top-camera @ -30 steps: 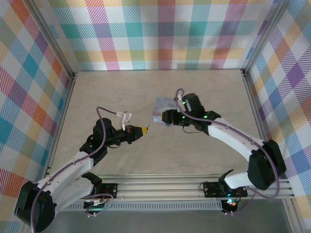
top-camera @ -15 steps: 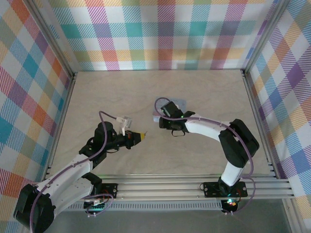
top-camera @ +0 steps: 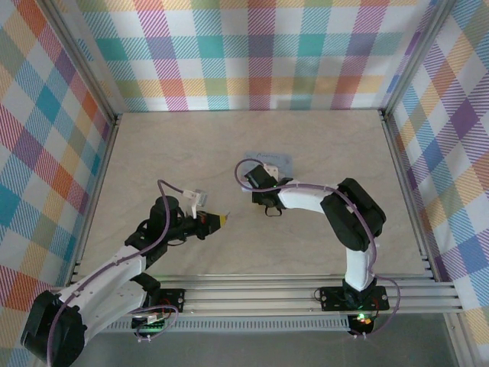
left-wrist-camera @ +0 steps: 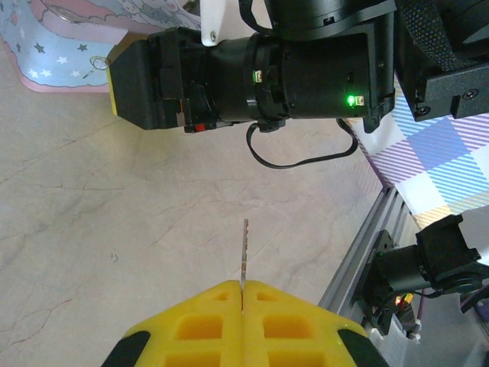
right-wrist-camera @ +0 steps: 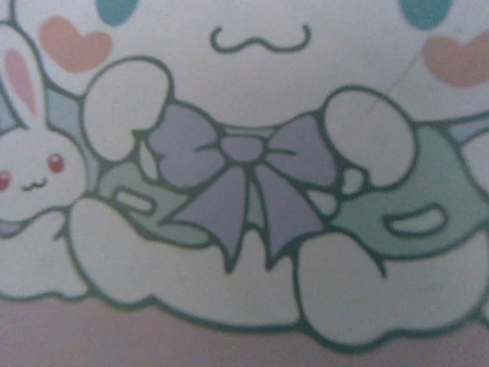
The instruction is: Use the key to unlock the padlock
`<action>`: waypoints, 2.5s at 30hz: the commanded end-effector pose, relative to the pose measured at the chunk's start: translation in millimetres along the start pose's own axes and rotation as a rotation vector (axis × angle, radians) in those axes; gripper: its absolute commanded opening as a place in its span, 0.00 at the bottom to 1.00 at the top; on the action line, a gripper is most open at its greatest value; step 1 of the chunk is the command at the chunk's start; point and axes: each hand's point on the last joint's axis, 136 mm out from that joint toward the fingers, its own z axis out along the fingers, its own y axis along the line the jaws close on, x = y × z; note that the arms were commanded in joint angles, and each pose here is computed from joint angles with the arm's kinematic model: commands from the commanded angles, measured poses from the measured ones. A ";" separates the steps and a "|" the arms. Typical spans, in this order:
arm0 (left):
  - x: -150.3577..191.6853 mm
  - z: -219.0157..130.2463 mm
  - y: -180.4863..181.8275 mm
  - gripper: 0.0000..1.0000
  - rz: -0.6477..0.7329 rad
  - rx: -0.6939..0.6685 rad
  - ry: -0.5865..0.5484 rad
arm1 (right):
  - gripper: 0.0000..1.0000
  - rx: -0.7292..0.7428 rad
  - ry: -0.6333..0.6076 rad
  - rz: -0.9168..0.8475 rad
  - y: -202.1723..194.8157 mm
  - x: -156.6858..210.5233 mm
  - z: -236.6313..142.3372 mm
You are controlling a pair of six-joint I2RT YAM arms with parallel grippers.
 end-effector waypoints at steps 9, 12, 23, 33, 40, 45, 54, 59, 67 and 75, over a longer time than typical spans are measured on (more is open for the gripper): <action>14.0 -12.7 2.1 0.00 0.023 -0.020 -0.013 | 0.36 0.000 -0.091 0.006 11.1 -17.8 12.4; 14.7 -14.8 1.4 0.00 0.024 -0.021 -0.015 | 0.30 0.008 -0.087 0.004 8.4 -15.4 15.0; 10.2 -16.8 -3.4 0.00 0.068 -0.004 -0.042 | 0.06 -0.065 -0.089 -0.047 9.4 -22.1 -24.7; 2.4 11.4 -7.6 0.00 0.136 0.025 -0.016 | 0.00 -0.260 0.148 -0.031 27.0 -15.3 -81.0; -4.2 47.5 -10.4 0.00 0.204 0.047 0.008 | 0.00 -0.336 0.309 -0.014 32.9 -4.6 -101.1; -10.0 67.9 -3.8 0.00 0.230 0.041 0.015 | 0.00 -0.366 0.395 -0.031 34.8 4.0 -106.9; -17.9 99.5 5.0 0.00 0.231 0.063 0.014 | 0.00 -0.459 0.487 -0.003 43.1 8.5 -115.0; -20.4 106.9 7.0 0.00 0.236 0.092 -0.033 | 0.00 -0.514 0.527 0.039 47.1 2.8 -126.9; -28.7 103.2 3.9 0.00 0.242 0.105 -0.105 | 0.00 -0.574 0.574 0.116 47.4 -0.8 -136.8; -33.3 95.1 3.1 0.00 0.243 0.086 -0.138 | 0.00 -0.599 0.583 0.175 50.8 -4.2 -137.1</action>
